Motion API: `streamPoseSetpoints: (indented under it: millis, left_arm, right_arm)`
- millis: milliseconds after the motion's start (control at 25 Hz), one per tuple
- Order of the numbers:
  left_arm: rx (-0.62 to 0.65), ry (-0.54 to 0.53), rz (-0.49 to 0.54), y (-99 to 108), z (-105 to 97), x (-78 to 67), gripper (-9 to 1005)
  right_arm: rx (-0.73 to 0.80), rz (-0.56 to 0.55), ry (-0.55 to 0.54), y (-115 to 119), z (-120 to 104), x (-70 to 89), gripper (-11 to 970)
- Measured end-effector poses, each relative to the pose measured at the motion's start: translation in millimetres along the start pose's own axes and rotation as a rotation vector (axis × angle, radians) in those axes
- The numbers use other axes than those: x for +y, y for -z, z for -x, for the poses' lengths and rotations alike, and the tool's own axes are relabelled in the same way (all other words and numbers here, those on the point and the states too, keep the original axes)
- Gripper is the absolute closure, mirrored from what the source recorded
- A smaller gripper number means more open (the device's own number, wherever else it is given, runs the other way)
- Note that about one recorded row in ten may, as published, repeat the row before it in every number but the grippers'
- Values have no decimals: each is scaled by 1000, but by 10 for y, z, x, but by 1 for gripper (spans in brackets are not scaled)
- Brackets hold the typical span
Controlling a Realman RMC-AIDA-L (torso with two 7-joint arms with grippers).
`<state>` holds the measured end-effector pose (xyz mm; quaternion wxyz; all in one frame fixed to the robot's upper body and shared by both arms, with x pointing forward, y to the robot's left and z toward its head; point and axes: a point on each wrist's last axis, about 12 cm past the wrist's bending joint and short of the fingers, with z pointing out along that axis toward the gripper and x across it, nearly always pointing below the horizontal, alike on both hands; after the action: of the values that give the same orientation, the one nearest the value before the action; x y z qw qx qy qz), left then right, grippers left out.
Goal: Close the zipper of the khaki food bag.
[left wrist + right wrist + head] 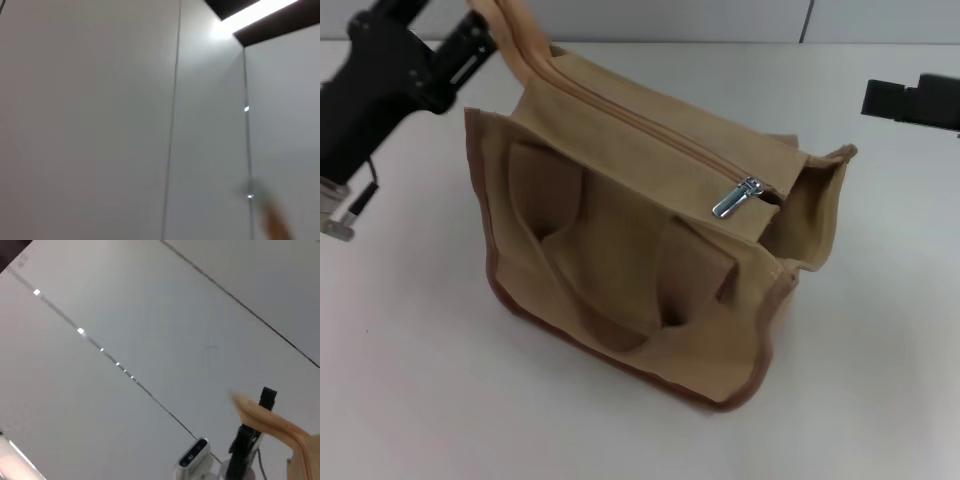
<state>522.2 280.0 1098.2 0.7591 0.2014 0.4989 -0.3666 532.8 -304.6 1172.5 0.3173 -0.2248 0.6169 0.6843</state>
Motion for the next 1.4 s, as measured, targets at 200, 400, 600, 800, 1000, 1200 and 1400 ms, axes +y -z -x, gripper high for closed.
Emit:
streamPoseSetpoints:
  millis: [200,400,600,800,1000,1200,1400]
  left_arm:
    - [-15,43,-199,-39,229,-26,233]
    - [57,85,-375,-37,274,-145,199]
    - [193,146,-528,45,124,-373,165]
    - [225,163,-509,227,93,-434,158]
    - [274,178,-482,326,34,-455,158]
    - [386,163,-457,396,-104,-465,158]
    - [425,153,-434,403,-157,-448,158]
  right_arm:
    - [-11,40,220,-78,-129,1,303]
    - [48,76,367,-188,-303,-26,256]
    - [171,175,445,-271,-584,-1,256]
    - [285,220,433,-381,-864,-39,256]
    - [367,75,413,-552,-1063,-293,256]
    - [391,-47,421,-667,-1109,-519,256]
    - [388,-156,448,-646,-1051,-636,256]
